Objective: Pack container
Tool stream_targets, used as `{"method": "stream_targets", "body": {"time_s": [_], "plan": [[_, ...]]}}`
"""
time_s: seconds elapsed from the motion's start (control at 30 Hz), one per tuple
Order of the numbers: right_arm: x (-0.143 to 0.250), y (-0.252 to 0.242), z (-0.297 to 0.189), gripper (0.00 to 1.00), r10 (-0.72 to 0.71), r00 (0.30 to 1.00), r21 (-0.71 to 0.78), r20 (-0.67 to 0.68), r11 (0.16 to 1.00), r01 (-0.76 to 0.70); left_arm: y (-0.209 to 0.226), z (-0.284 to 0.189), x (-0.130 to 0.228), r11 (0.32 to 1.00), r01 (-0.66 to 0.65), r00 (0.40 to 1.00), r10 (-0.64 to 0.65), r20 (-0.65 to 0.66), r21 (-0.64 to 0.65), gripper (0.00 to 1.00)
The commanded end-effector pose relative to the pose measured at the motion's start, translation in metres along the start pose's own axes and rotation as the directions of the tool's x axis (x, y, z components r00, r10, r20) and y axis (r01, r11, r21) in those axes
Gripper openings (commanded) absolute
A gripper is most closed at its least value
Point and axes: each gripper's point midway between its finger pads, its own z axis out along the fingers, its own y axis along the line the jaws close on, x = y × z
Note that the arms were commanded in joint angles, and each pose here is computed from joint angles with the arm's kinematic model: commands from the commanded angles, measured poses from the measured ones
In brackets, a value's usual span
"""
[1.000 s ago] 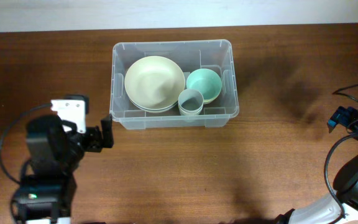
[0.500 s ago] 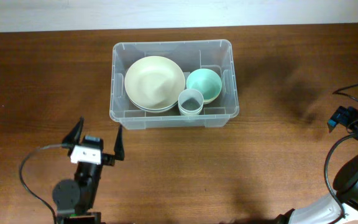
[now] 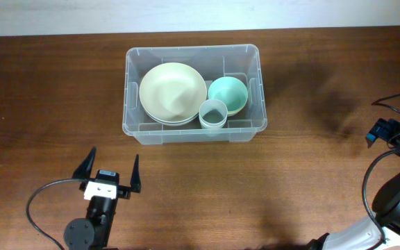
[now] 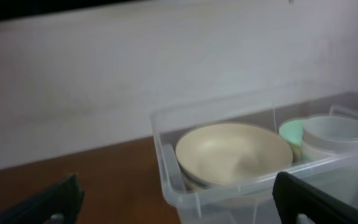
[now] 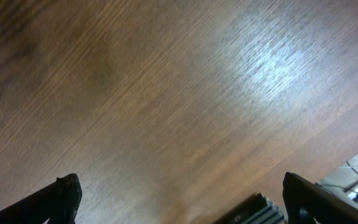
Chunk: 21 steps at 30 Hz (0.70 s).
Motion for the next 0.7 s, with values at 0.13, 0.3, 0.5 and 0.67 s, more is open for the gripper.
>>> {"method": "stream_targets", "body": {"time_s": [0.13, 0.3, 0.5, 0.67], "plan": [[-0.002, -0.004, -0.008, 0.99, 0.012, 1.0, 0.004, 0.028, 1.0, -0.012, 0.0, -0.004, 0.006, 1.0, -0.017, 1.0, 0.017, -0.021, -0.012, 1.0], [-0.002, -0.004, -0.008, 0.99, 0.012, 1.0, 0.004, 0.028, 1.0, -0.012, -0.004, -0.007, 0.037, 1.0, 0.007, 0.989, -0.008, -0.146, -0.006, 1.0], [-0.002, -0.004, -0.008, 0.99, 0.012, 1.0, 0.004, 0.028, 1.0, -0.012, -0.003, -0.007, 0.037, 1.0, 0.007, 0.989, -0.009, -0.147, -0.01, 1.0], [-0.002, -0.004, -0.008, 0.99, 0.012, 1.0, 0.004, 0.028, 1.0, -0.012, -0.004, -0.007, 0.037, 1.0, 0.008, 0.989, -0.008, -0.145, -0.007, 1.0]]}}
